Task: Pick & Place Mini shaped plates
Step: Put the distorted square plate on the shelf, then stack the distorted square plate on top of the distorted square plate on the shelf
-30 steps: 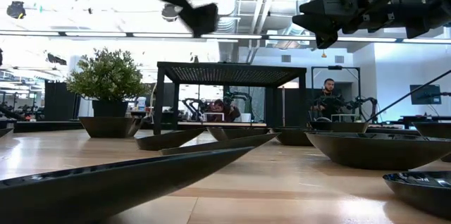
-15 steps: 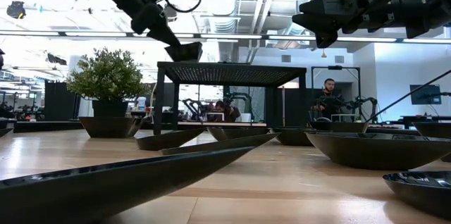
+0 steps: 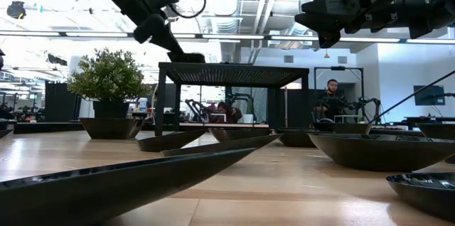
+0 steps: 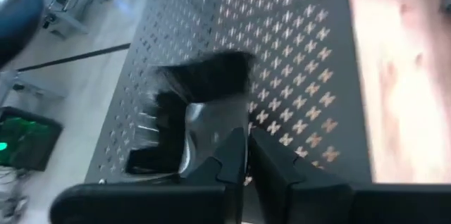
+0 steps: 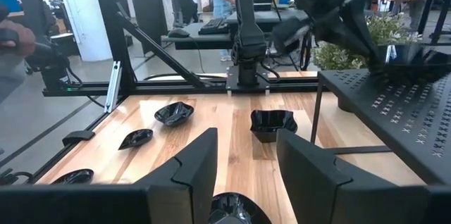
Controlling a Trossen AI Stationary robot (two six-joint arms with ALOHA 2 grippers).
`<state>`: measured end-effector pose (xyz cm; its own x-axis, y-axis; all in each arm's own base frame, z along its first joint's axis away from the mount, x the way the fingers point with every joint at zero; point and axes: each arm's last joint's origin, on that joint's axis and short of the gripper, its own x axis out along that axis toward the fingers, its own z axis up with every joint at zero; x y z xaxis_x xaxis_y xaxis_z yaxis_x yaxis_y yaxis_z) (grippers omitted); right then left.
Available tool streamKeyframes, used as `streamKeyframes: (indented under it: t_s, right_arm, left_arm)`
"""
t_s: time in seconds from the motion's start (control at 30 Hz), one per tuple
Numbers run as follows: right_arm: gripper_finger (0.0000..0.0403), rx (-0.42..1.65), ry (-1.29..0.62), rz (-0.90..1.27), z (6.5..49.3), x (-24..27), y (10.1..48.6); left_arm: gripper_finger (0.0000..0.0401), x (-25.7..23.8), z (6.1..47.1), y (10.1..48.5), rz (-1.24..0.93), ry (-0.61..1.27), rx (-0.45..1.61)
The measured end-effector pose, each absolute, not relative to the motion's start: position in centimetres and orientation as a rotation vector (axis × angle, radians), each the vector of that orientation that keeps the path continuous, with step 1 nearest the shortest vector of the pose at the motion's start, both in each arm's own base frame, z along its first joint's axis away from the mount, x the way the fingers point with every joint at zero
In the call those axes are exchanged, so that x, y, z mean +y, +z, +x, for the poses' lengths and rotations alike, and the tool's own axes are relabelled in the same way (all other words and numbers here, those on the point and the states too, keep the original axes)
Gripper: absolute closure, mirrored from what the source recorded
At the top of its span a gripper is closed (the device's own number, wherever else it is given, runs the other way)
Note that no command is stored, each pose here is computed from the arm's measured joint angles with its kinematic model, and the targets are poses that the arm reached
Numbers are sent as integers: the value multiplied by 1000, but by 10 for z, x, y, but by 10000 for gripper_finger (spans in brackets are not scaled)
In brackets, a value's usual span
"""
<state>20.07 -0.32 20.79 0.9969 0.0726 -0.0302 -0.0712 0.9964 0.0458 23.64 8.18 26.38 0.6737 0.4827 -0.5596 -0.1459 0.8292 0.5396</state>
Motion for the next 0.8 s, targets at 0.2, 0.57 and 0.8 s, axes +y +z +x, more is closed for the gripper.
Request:
streamKeyframes:
  t_s: [0.2, 0.57, 0.8]
  right_arm:
    - [259, 31, 73, 45, 201, -3, 208]
    - [254, 40, 69, 46, 201, -4, 207]
    - [235, 135, 97, 38, 209, 6, 213]
  left_arm:
    - [330, 83, 246, 259, 516, 397, 746]
    - [300, 32, 241, 289, 539, 377, 548]
    - [299, -29, 238, 293, 333, 97, 424]
